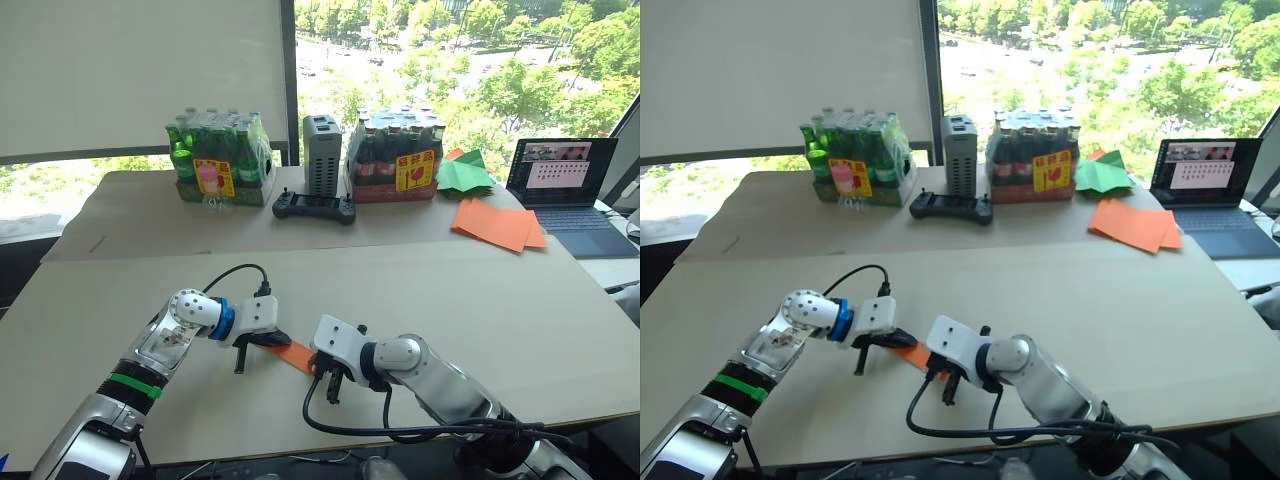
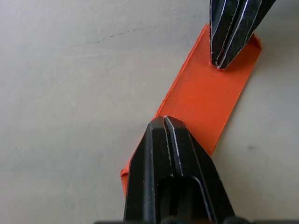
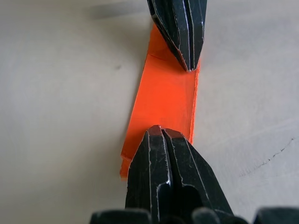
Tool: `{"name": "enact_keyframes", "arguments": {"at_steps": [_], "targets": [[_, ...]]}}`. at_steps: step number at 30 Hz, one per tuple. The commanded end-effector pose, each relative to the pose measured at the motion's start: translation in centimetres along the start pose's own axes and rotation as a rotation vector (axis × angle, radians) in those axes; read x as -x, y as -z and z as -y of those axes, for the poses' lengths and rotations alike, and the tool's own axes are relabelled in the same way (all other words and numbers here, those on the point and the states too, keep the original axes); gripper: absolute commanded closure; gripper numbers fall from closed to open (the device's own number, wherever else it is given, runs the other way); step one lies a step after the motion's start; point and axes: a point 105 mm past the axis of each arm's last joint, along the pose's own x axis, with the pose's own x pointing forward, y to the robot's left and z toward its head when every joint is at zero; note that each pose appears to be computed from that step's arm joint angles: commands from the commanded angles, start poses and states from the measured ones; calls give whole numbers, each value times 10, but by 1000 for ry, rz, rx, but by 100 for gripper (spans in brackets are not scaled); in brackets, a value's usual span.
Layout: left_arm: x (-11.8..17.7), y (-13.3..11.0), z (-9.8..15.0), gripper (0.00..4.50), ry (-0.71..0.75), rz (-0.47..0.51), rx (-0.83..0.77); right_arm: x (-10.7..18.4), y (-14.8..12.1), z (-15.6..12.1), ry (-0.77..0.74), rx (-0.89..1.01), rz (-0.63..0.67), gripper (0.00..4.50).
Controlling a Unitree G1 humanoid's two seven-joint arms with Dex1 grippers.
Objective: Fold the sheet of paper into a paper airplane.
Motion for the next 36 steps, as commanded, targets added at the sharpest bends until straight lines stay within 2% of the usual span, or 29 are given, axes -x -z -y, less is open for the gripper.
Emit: {"name": "enact_keyframes", "arguments": {"at_steps": [1,9,14,21,26,30,33,35,36], "targets": [[9,52,14,450,7,-174,129,-4,33,-4,-20,-59,-133,449],[16,55,10,450,-20,-178,141,-4,33,-4,-23,-53,-133,449],[19,49,3,450,-54,-145,155,-4,33,-4,-23,-51,-133,449],[35,17,-20,450,-192,49,240,4,4,3,12,-9,-2,449],[64,-5,-24,450,-307,214,351,27,-23,17,98,35,145,449],[80,-11,-1,450,-327,287,465,53,-41,20,139,-12,282,334],[86,-10,15,370,-341,299,528,69,-50,16,123,-37,350,228],[88,-10,22,296,-343,296,553,76,-53,10,91,-61,386,155],[90,-9,24,275,-345,289,557,79,-54,5,54,-79,400,135]]}}
